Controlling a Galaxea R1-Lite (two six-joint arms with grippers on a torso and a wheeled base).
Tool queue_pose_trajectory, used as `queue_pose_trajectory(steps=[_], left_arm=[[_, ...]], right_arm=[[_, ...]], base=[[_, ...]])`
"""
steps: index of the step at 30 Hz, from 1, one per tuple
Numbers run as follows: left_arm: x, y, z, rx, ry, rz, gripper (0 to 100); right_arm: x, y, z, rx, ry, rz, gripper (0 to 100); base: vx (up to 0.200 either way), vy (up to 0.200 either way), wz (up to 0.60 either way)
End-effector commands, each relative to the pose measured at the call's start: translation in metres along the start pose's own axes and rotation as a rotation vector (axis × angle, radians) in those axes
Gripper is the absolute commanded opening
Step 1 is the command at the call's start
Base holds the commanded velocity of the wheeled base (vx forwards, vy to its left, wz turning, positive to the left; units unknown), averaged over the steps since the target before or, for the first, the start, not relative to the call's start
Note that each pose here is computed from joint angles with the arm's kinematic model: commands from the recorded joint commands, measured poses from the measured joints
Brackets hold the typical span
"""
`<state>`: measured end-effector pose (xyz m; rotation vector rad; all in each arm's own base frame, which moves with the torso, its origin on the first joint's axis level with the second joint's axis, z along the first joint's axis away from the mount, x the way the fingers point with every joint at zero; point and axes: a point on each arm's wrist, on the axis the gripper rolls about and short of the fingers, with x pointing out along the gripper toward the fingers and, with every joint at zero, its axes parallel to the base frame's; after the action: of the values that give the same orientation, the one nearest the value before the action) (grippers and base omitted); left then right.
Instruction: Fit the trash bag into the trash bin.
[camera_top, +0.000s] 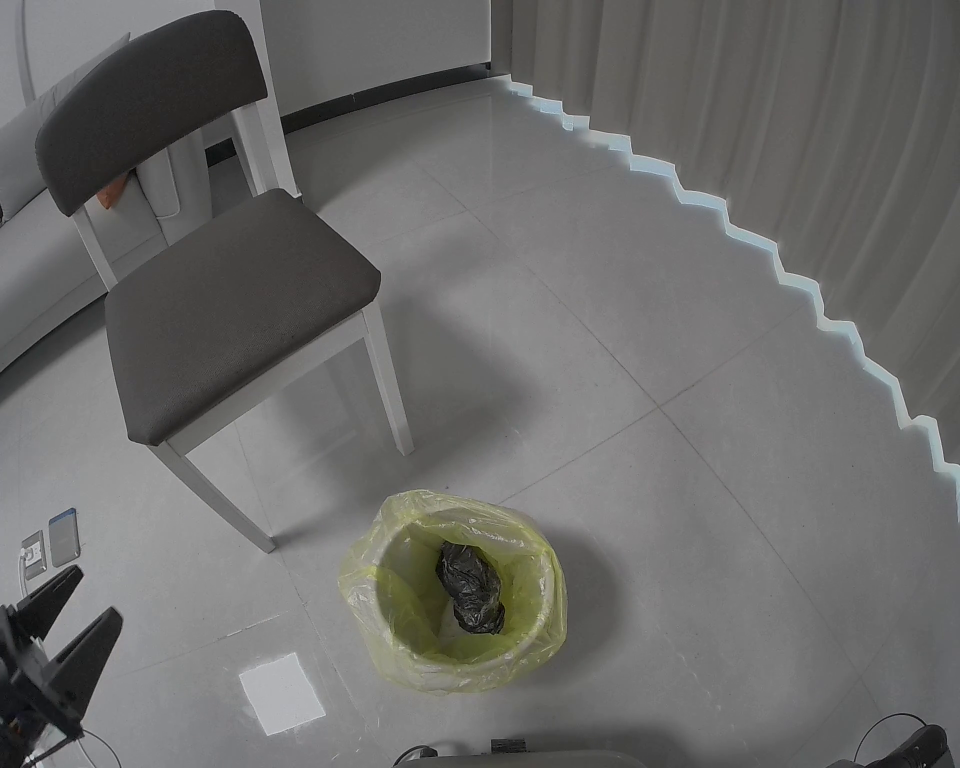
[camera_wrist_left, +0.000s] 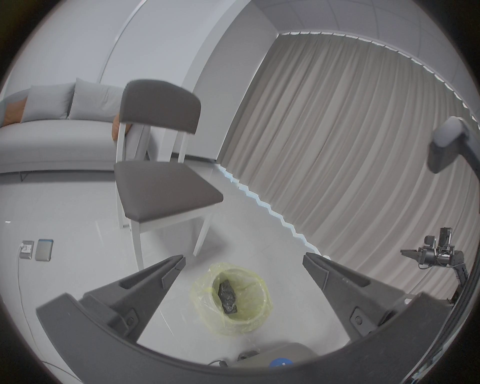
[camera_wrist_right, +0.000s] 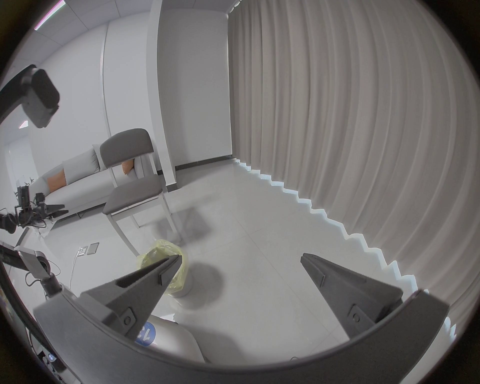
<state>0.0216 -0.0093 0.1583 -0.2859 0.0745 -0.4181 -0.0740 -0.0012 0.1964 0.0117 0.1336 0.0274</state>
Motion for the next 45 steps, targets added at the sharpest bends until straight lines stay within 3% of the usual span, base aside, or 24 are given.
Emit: queue_pose_trajectory(steps=[1,7,12,18,21,24,27,31,32,34,39,45], left_arm=[[-0.036,-0.012,-0.013,0.055,-0.151,-0.025,100],[-0.037,-0.010,-0.024,0.065,-0.155,0.002,100],[-0.038,0.000,-0.058,0.149,-0.130,0.026,100],[-0.038,0.005,-0.070,0.153,-0.128,0.102,100],[-0.042,0.007,-0.073,0.187,-0.151,0.166,100],[-0.042,0.010,-0.078,0.186,-0.131,0.283,100],[-0.043,0.012,-0.077,0.196,-0.148,0.350,100],[-0.043,0.012,-0.077,0.240,-0.142,0.379,100],[-0.043,0.014,-0.080,0.298,-0.098,0.399,100],[-0.043,0.015,-0.085,0.297,-0.044,0.412,100],[-0.043,0.015,-0.083,0.298,-0.067,0.408,100],[-0.043,0.015,-0.083,0.285,-0.074,0.412,100]], right_arm=[[-0.016,0.003,-0.044,0.004,-0.080,-0.003,100],[-0.005,0.002,-0.053,0.017,-0.046,-0.003,100],[0.010,0.001,-0.062,0.028,-0.041,0.008,100],[0.038,0.001,-0.075,-0.005,-0.144,0.019,100],[0.050,0.000,-0.082,-0.022,-0.231,0.019,100],[0.057,0.000,-0.089,-0.028,-0.268,0.027,100],[0.063,0.000,-0.099,-0.040,-0.245,0.024,100],[0.065,0.000,-0.105,-0.063,-0.216,0.016,100],[0.066,0.000,-0.105,-0.053,-0.212,0.017,100],[0.066,0.000,-0.107,-0.054,-0.192,0.014,100],[0.067,-0.001,-0.113,-0.056,-0.136,-0.015,100],[0.067,-0.002,-0.113,-0.028,-0.133,-0.019,100]], base=[[0.000,0.000,0.00],[0.000,0.000,0.00],[0.000,0.000,0.00],[0.000,0.000,0.00],[0.000,0.000,0.00],[0.000,0.000,0.00],[0.000,0.000,0.00],[0.000,0.000,0.00],[0.000,0.000,0.00],[0.000,0.000,0.00],[0.000,0.000,0.00],[0.000,0.000,0.00]])
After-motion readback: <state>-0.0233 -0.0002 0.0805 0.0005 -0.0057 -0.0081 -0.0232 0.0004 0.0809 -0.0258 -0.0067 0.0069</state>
